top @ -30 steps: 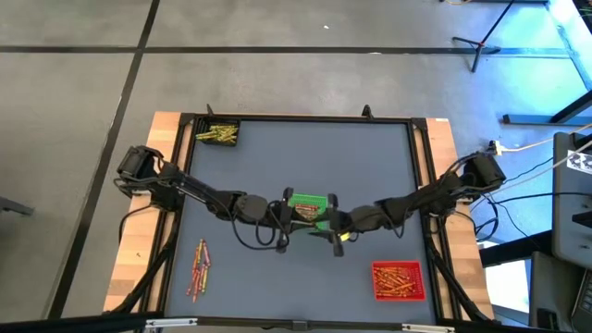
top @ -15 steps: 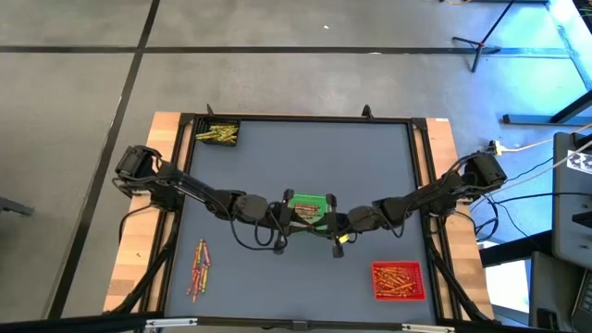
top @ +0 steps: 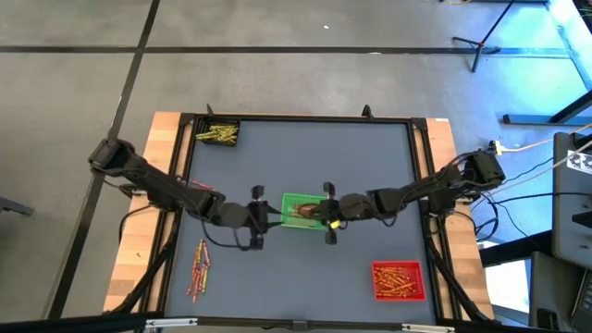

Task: Sort crayons
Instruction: Put the red crayon into the green bin

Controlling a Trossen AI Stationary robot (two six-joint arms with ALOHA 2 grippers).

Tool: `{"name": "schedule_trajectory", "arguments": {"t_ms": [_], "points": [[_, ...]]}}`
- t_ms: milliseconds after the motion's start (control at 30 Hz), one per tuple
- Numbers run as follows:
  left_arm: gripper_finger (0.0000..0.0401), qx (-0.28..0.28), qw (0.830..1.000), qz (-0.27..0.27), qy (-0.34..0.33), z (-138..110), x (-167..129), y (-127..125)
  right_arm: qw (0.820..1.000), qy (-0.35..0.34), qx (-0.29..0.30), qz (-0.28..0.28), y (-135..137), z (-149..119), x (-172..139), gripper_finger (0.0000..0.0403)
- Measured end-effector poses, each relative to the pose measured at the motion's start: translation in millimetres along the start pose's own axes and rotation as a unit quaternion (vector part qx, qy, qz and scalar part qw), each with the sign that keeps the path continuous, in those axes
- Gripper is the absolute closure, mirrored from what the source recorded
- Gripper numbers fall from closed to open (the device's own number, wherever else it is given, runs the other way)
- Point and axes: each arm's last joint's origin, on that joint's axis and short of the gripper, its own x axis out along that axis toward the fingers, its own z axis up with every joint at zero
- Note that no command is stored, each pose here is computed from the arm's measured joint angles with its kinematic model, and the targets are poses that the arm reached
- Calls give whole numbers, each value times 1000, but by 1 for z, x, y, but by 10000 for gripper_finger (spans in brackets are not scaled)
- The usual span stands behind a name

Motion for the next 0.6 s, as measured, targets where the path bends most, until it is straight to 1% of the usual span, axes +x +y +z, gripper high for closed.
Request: {"name": "schedule_trajectory", "arguments": {"t_ms": [67,167,233,367,467,600], "points": [[293,-11,999,7,-30,-8,-7,1,1000,24,-4,-10,-6,7,3,389],[293,-27,997,-1,-71,-26,-16,7,998,65,-5,-24,-17,15,9,390],[293,-43,994,-3,-102,-40,-23,12,996,90,-3,-29,-24,18,13,380],[293,-67,984,-6,-162,-63,-36,20,993,112,9,-21,-34,21,23,367],[293,-79,974,-9,-211,-67,-44,24,992,127,16,-6,-39,16,32,376],[293,-82,972,-16,-219,-72,-47,25,988,150,22,-3,-44,6,42,389]]}}
